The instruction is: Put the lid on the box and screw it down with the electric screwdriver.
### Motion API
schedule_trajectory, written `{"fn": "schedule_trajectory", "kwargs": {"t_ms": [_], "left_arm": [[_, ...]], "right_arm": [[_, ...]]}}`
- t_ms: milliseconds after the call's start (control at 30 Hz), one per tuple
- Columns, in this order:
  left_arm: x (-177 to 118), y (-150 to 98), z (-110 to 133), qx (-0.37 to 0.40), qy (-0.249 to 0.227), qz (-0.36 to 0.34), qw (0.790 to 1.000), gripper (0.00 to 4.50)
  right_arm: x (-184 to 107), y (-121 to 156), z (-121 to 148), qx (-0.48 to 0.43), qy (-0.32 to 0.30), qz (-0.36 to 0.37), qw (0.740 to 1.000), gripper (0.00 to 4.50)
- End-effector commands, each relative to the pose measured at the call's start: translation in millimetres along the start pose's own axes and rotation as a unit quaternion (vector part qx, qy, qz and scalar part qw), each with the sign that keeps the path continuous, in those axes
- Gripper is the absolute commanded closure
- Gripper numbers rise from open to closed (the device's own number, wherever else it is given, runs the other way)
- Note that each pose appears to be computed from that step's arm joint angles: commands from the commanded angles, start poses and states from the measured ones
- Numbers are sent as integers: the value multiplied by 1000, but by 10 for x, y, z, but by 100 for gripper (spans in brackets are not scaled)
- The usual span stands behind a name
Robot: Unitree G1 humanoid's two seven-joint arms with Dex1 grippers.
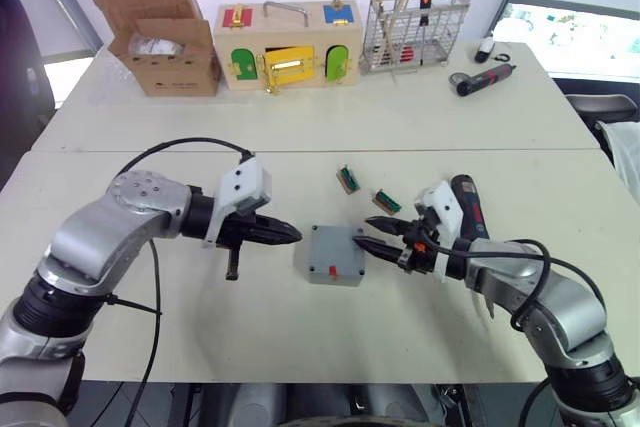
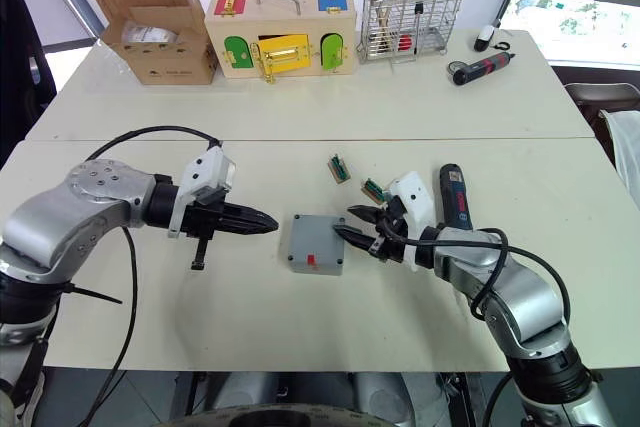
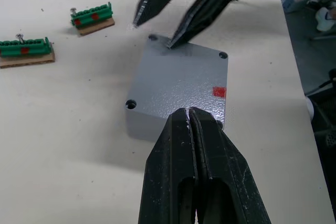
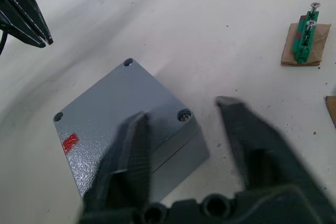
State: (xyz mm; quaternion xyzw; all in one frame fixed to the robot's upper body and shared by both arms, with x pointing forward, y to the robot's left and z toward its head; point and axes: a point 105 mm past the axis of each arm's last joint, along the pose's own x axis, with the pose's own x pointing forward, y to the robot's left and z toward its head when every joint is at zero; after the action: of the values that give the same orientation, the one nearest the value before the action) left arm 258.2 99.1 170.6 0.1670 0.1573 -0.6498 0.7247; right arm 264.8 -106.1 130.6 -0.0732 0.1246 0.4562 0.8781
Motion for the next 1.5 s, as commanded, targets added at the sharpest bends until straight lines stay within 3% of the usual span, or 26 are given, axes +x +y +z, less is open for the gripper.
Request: {"fn": "schedule_trajectory", "kwargs": {"t_ms": [33, 100, 200, 367, 500, 667, 1133, 1500], "left_arm": [[-28, -8, 123, 19, -16, -1, 1000, 450], [7, -15, 151, 27, -23, -12, 999, 450], [57, -34, 205, 41, -34, -27, 998, 450], [188, -153, 318, 75, -53, -61, 994, 450], [337, -288, 384, 101, -75, -79, 989, 450], [458, -359, 311, 105, -76, -78, 988, 450], [684, -536, 325, 84, -116, -50, 988, 450], [626, -529, 341, 54, -125, -2, 991, 450]], "right_arm": [[-92, 3, 251, -30, -31, 2, 999, 59], [-203, -66, 426, -40, -42, -5, 998, 5], [-429, -270, 634, -20, -48, -39, 998, 2], [-833, -595, 674, 45, 27, -106, 993, 2], [-1102, -835, 358, 91, 175, -196, 961, 2], [-1306, -941, 8, 190, 269, -228, 916, 2], [-1369, -922, -182, 340, 382, -154, 845, 2], [-1086, -1040, -312, 341, 419, -156, 827, 2]]}}
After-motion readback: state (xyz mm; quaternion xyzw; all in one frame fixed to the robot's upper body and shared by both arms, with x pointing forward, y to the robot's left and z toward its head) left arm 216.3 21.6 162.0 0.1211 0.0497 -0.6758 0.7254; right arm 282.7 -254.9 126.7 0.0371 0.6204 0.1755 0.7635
